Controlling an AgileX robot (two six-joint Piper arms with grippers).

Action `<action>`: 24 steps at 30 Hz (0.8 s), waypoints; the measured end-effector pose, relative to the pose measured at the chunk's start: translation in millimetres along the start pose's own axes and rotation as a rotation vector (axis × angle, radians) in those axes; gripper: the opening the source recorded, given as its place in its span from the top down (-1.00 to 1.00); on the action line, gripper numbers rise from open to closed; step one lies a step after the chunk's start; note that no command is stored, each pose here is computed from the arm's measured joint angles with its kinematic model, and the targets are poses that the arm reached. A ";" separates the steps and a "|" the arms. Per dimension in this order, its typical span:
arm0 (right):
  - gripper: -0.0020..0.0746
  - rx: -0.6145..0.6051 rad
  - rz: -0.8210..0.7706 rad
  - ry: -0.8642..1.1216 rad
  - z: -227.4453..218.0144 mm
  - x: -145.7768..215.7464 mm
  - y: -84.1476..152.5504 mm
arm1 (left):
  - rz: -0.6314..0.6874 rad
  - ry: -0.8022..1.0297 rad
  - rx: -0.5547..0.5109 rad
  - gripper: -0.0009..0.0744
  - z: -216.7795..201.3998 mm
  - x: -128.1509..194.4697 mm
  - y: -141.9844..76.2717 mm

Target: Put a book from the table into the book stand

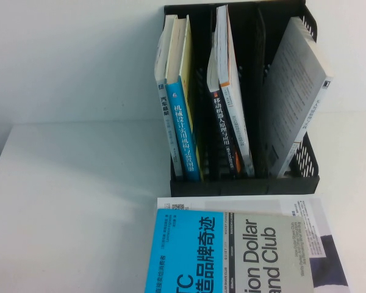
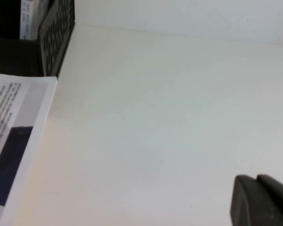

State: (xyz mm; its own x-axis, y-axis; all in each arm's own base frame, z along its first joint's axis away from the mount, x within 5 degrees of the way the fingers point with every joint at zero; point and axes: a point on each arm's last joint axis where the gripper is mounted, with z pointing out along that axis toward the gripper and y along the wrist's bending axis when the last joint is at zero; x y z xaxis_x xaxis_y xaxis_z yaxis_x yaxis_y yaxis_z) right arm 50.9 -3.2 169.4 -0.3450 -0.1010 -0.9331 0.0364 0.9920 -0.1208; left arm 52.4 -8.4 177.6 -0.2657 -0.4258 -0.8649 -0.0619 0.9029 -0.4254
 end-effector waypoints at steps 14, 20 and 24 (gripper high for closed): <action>0.95 0.000 -0.008 0.000 0.0 0.0 0.0 | 0.000 0.000 0.000 0.98 0.0 0.0 0.0; 0.95 0.000 -0.008 0.000 0.0 0.0 0.0 | 0.133 -0.019 -0.065 0.98 -0.2 -2.1 5.8; 0.95 -0.001 -0.007 0.000 0.0 0.0 0.1 | 0.152 -0.032 -0.108 0.98 -0.6 -3.8 9.8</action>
State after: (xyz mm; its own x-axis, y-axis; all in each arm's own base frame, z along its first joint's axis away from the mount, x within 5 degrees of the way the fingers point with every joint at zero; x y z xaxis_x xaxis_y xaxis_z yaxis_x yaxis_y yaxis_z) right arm 50.9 -3.1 169.4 -0.3451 -0.1078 -0.9324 0.0332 0.9914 -0.1269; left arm 52.3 2.1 176.9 -0.2490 -0.2838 -0.9260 -0.1263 0.9575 -0.2594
